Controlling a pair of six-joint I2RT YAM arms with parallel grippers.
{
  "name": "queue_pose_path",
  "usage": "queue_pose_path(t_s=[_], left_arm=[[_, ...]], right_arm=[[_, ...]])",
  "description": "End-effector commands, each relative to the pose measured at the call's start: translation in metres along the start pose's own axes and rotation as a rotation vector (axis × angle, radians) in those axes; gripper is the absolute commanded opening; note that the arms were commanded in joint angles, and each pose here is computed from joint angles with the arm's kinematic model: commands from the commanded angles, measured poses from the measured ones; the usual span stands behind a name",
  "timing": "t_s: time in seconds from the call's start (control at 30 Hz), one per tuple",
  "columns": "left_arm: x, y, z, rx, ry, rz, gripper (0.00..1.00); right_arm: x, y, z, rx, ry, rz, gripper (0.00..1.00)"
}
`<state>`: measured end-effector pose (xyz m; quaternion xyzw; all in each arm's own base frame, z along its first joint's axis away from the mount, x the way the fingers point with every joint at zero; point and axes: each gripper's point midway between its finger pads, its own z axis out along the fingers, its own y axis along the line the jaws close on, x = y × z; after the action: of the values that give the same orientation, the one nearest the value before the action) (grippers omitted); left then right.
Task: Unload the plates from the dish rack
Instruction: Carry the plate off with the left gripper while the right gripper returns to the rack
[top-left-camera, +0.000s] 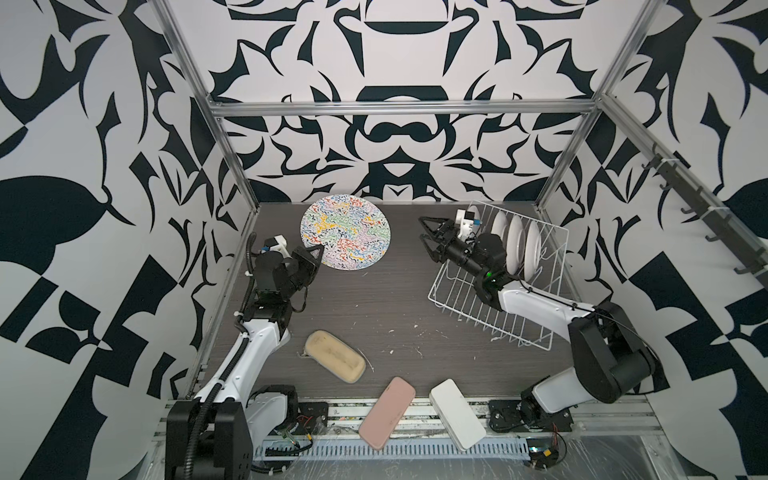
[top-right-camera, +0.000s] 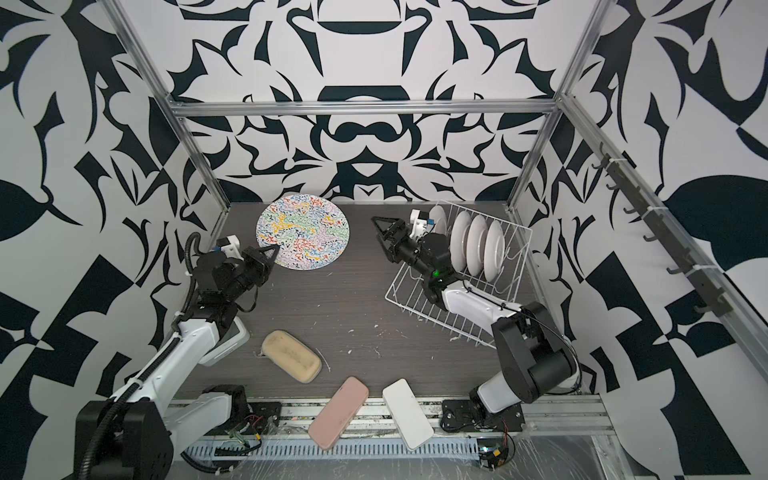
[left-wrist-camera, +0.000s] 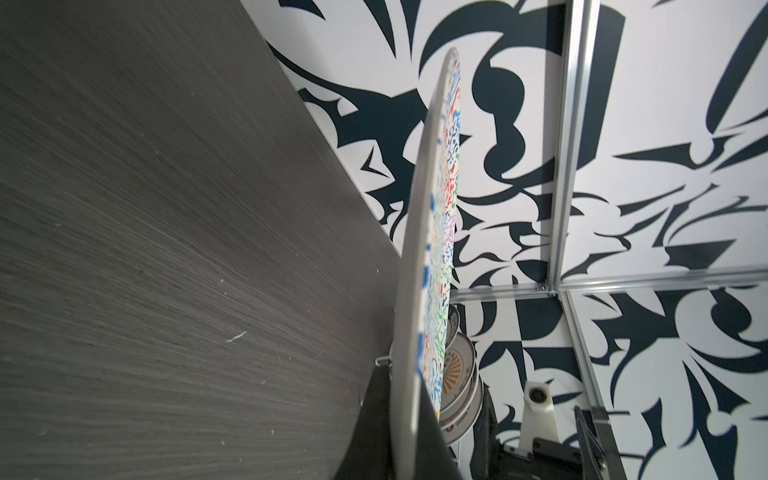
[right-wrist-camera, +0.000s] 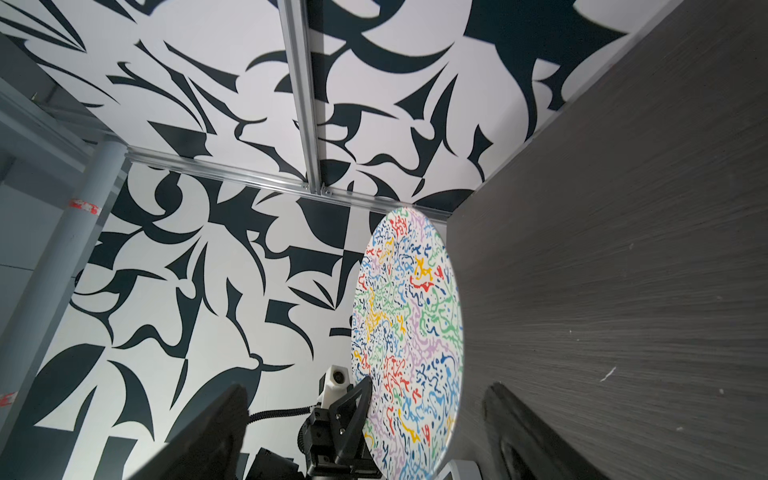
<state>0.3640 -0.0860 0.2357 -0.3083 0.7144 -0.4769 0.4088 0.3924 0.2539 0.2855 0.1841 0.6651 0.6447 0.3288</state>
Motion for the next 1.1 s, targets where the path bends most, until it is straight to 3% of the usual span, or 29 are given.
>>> queue_pose_path(t_s=[0.0, 0.33, 0.67, 0.9, 1.07], left_arm=[[-0.028, -0.033, -0.002, 0.088, -0.099, 0.020, 0.00], [-0.061, 0.012, -0.012, -0.051, -0.261, 0.011, 0.00], [-0.097, 0.045, -0.001, -0.068, -0.279, -0.088, 0.00], [-0.112, 0.082, 0.011, -0.109, -0.313, -0.139, 0.00], [-0.118, 0.104, 0.012, -0.132, -0.371, -0.168, 0.00]], right_arm=[[-0.006, 0.023, -0.007, -0.012, 0.010, -0.038, 0.92], [0.001, 0.014, -0.025, 0.186, 0.075, -0.193, 0.99], [0.006, -0.013, -0.025, 0.271, 0.086, -0.188, 0.99], [0.024, -0.018, -0.024, 0.394, 0.156, -0.320, 0.99], [0.029, -0.023, -0.017, 0.405, 0.173, -0.308, 0.99]])
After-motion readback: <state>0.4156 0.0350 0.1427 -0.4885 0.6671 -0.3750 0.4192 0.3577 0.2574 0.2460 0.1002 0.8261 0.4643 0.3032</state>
